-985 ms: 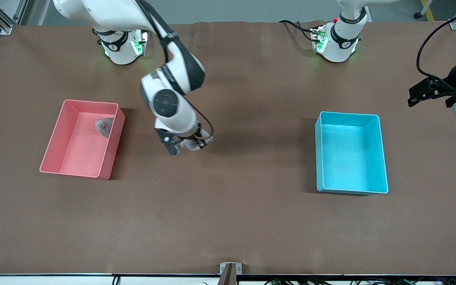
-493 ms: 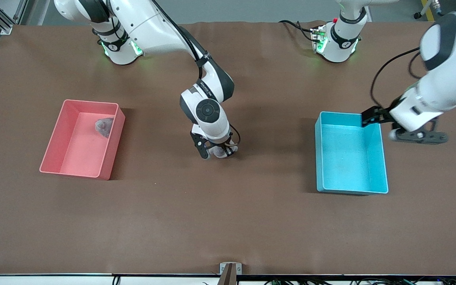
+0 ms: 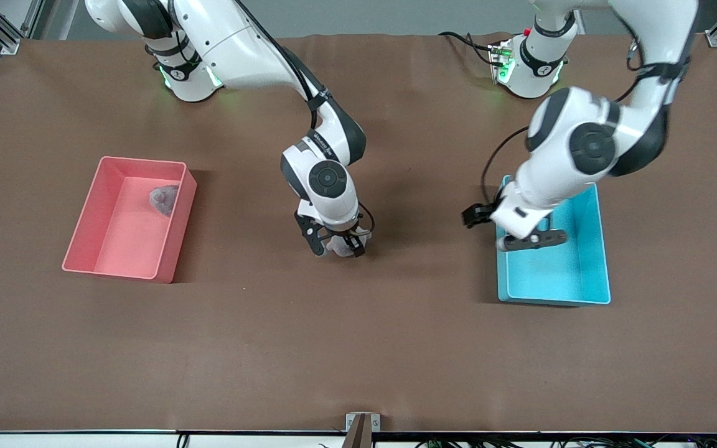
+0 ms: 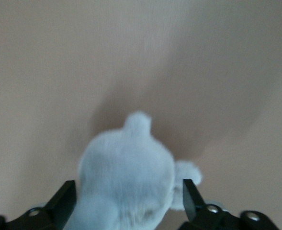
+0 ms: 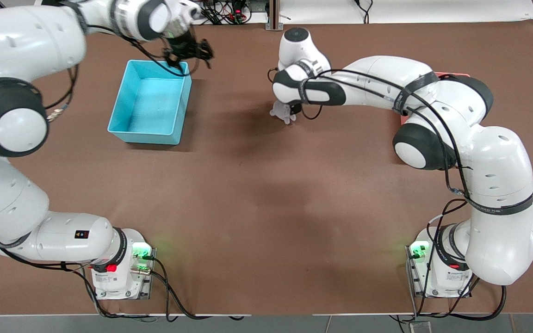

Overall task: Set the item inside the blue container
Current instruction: 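Pass the plush from the right gripper into the left gripper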

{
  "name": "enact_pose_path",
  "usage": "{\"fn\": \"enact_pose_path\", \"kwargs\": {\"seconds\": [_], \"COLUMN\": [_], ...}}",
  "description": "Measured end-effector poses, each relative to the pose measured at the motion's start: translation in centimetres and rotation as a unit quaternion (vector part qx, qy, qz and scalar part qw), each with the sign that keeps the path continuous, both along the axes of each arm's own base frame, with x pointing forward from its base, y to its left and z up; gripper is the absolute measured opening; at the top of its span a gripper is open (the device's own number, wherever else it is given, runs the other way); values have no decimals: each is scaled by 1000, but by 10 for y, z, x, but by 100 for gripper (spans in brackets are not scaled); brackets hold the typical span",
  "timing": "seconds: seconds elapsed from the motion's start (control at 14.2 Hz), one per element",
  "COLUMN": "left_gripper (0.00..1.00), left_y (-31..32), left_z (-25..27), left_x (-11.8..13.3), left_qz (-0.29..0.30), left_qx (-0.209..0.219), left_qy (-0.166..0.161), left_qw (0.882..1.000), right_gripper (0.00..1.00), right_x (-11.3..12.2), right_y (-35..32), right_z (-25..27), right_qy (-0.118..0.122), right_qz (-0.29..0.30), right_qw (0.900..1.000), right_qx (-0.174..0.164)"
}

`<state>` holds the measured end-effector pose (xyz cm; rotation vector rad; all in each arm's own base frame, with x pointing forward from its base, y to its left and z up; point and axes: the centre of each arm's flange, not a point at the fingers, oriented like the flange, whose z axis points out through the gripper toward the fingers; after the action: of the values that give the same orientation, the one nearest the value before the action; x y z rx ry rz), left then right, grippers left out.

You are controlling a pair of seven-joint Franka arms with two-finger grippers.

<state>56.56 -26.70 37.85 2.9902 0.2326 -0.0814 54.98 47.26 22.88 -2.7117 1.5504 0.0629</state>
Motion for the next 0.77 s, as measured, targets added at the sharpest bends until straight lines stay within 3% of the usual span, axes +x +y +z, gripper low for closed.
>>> {"fn": "enact_pose_path", "kwargs": {"seconds": [0.28, 0.42, 0.77], "left_gripper": [100, 100, 100], "left_y": [-87, -130, -214], "left_z": [-36, -57, -109], "left_x": [-3, -4, -3], "left_qz": [84, 125, 196], "left_qx": [-29, -45, -70], "left_qy": [13, 25, 22], "left_qw": [996, 991, 978], "right_gripper": [100, 100, 100], "right_x": [35, 50, 50], "right_y": [-68, -117, -288], "right_z": [69, 104, 133], "right_qy": [46, 55, 76], "right_qz": [79, 116, 197], "right_qw": [996, 992, 977], "right_qx": [-15, -7, 25]}}
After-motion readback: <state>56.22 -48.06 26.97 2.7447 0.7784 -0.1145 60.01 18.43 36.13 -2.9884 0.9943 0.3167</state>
